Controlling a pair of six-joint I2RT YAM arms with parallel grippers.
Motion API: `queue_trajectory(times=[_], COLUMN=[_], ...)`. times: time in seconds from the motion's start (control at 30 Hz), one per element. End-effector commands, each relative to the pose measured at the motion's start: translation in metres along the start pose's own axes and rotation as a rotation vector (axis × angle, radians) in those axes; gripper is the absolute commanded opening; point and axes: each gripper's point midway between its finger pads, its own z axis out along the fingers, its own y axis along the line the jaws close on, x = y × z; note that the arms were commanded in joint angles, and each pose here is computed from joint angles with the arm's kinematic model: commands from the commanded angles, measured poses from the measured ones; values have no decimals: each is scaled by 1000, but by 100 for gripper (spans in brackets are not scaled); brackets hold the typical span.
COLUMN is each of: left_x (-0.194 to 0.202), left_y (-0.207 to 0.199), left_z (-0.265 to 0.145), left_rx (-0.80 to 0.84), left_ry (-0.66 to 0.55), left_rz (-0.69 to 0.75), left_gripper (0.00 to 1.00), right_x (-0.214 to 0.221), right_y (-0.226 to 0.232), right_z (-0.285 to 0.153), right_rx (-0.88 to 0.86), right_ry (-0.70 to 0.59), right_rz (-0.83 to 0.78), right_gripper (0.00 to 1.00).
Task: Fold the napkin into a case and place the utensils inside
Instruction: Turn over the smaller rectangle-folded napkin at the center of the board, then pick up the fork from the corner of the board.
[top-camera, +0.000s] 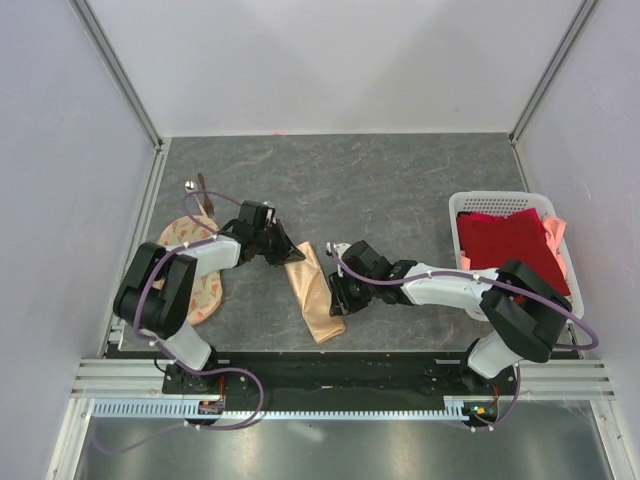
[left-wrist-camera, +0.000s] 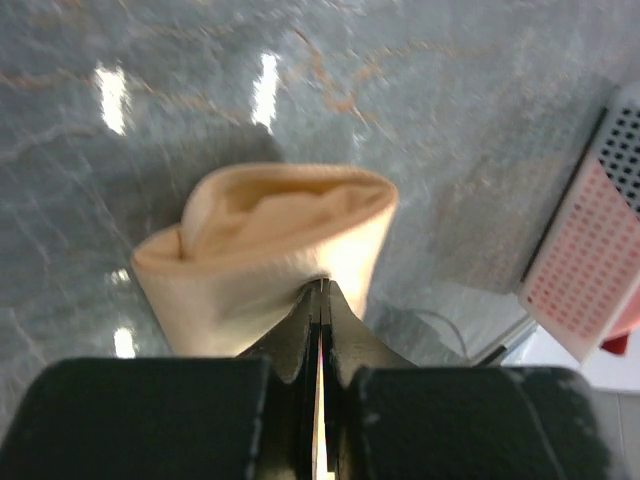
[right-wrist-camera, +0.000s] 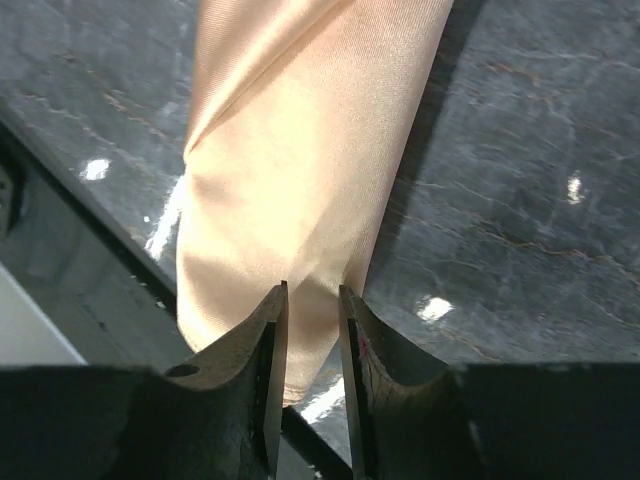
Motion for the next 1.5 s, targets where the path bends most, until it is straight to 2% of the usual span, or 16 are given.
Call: queue_trajectory(times=[0.0,0.2,0.37,0.6,0.77,0.87,1.0,1.07,1.17,1.2,1.23,1.27,1.3,1.33,1.4,1.47], left_x=[-30,-42,-37,-19,-16,-25,-53,-67,-104,-129,-130,-139,-166,-169,-207,-221], left_y=[-3,3,-22,-41,-51,-60,-68,-62,-51,-47,-43,-38,-31,-17,6,23], left_z=[15,23,7,-16,-28,-41,-62,-68,-85,-92,-94,-96,-99,-98,-98,-100], left_rx=[-35,-119,-39,48,90,106,111,83,50,44,31,10,-41,-106,-244,-326], left_ry=[-92,-81,-69,-40,-43,-77,-123,-140,-182,-201,-168,-169,-217,-189,-241,-235], left_rz=[-8,33,63,76,97,119,149,147,140,148,136,138,171,152,169,154], left_gripper=[3,3,4,7,9,15,32,37,49,52,56,61,62,63,63,62], right_x=[-9,-12,-19,-25,-16,-3,18,24,20,15,11,4,-1,-2,-19,-28], right_y=[-22,-33,-25,15,33,28,11,6,4,6,8,15,18,19,26,30], right_z=[6,7,-12,-28,-15,-4,8,13,10,7,4,-4,-8,-13,-28,-42], right_rx=[90,153,152,26,-102,-120,-89,-77,-54,-56,-60,-70,-76,-65,-60,-51], right_ry=[-52,-41,-69,-108,-104,-91,-46,-26,-33,-43,-53,-78,-93,-93,-156,-190], right_rz=[-62,-79,-87,-76,-20,5,18,11,-20,-38,-44,-59,-71,-73,-92,-104], right_gripper=[34,34,35,38,39,39,39,39,40,41,42,45,48,51,61,71])
